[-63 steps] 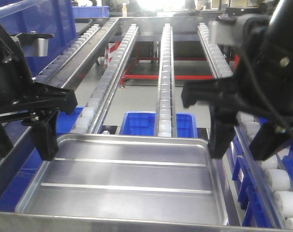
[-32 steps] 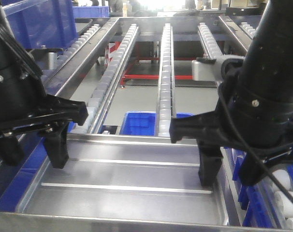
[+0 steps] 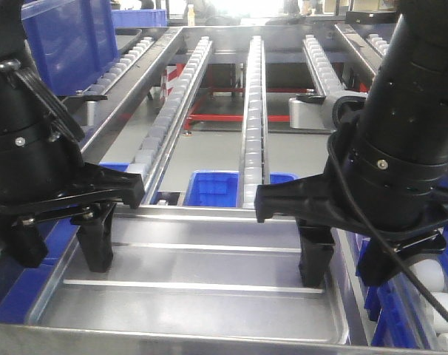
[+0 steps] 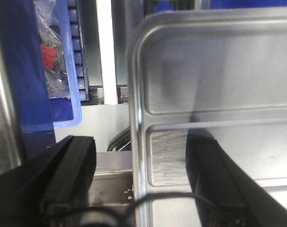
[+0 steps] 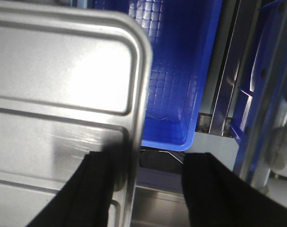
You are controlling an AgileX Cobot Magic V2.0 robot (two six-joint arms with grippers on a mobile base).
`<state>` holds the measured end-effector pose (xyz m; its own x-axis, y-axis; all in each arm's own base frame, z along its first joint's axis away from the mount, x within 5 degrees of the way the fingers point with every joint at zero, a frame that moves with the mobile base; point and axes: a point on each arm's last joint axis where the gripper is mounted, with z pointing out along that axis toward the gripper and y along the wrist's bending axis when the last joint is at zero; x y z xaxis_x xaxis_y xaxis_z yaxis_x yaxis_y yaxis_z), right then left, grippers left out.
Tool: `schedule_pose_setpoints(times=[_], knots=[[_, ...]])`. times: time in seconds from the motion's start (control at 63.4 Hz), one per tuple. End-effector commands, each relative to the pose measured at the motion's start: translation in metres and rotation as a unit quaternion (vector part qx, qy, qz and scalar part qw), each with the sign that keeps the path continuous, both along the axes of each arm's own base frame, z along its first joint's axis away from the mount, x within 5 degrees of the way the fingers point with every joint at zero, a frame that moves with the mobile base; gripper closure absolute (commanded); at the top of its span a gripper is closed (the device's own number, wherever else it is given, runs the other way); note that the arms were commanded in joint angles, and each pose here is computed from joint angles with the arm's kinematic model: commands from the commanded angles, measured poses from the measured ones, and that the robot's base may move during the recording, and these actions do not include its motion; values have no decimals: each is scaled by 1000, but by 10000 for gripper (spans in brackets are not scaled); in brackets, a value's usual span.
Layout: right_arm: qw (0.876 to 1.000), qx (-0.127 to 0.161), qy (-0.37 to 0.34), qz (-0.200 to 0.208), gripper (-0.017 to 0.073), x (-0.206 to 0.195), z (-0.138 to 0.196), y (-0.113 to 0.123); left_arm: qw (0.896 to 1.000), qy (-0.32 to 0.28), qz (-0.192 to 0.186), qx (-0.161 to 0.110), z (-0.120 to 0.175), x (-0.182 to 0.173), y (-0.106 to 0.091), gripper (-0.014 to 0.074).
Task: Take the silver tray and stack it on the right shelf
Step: 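Lift the silver tray up off the shelf with both grippers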
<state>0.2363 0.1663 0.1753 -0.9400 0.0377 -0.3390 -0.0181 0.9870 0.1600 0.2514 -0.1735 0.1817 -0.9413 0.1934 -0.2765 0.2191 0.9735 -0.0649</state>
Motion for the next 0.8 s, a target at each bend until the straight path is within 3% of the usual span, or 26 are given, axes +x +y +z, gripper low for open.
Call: schedule_pose_setpoints(times=[0.0,0.126,0.221,0.237,0.331,0.41,0.647,0.789], knots=[[999,23,-36,7,113,5,16,4,999,-25,2,-22,10,3,-5,280],[999,18,-29,7,118,5,12,4,999,-26,0,-19,10,4,-5,373],[1000,12,-22,6,178,6,8,4,999,-27,-1,-17,10,4,-5,480],[1000,7,-16,7,278,6,5,4,999,-29,-3,-15,10,4,-4,580],[1000,2,-13,12,420,5,3,5,999,-30,-5,-13,10,4,-4,696],[1000,-2,-12,19,523,5,3,5,999,-30,-5,-13,10,4,-4,684],[1000,-7,-8,20,503,3,5,4,999,-31,-5,-13,12,4,-4,687],[999,-8,-21,23,503,-2,23,-2,999,-37,-6,-8,29,5,-3,687]])
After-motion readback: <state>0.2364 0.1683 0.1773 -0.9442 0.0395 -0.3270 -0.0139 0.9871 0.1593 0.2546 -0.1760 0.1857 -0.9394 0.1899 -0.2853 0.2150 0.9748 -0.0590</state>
